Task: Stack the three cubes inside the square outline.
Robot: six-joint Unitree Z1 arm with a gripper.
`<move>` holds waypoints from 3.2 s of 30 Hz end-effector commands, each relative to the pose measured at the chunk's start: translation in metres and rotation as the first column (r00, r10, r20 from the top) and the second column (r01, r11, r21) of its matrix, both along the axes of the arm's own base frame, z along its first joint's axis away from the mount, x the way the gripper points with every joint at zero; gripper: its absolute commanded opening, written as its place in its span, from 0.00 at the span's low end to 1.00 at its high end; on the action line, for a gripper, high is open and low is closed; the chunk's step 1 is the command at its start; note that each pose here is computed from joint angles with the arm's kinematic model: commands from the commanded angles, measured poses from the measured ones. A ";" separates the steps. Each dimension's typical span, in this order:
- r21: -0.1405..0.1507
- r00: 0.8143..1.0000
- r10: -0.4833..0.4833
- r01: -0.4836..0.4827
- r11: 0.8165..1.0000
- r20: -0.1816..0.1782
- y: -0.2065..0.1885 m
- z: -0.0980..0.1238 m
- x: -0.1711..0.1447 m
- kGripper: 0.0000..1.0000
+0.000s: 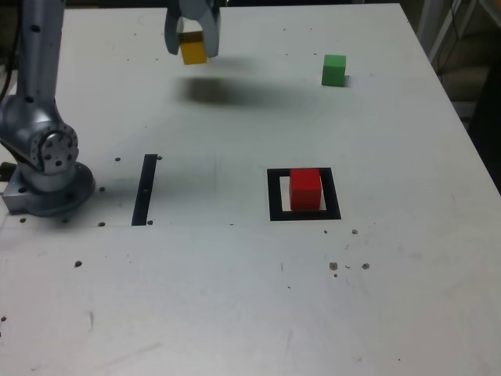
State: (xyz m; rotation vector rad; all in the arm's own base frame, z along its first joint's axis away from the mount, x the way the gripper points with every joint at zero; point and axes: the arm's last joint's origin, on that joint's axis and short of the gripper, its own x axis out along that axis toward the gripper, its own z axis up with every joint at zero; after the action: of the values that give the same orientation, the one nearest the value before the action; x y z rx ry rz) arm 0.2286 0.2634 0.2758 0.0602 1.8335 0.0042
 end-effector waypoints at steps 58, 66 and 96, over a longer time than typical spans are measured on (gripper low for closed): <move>-0.048 0.991 -0.132 0.132 0.990 -0.007 -0.262 0.024 0.119 0.37; -0.059 0.993 -0.117 0.117 0.991 0.011 -0.280 0.019 0.136 0.37; -0.078 0.996 -0.080 0.077 0.994 -0.041 -0.289 -0.010 0.165 0.38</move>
State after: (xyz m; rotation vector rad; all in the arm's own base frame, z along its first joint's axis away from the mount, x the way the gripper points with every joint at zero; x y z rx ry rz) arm 0.3930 -0.0245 0.2676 0.0797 1.8611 -0.1207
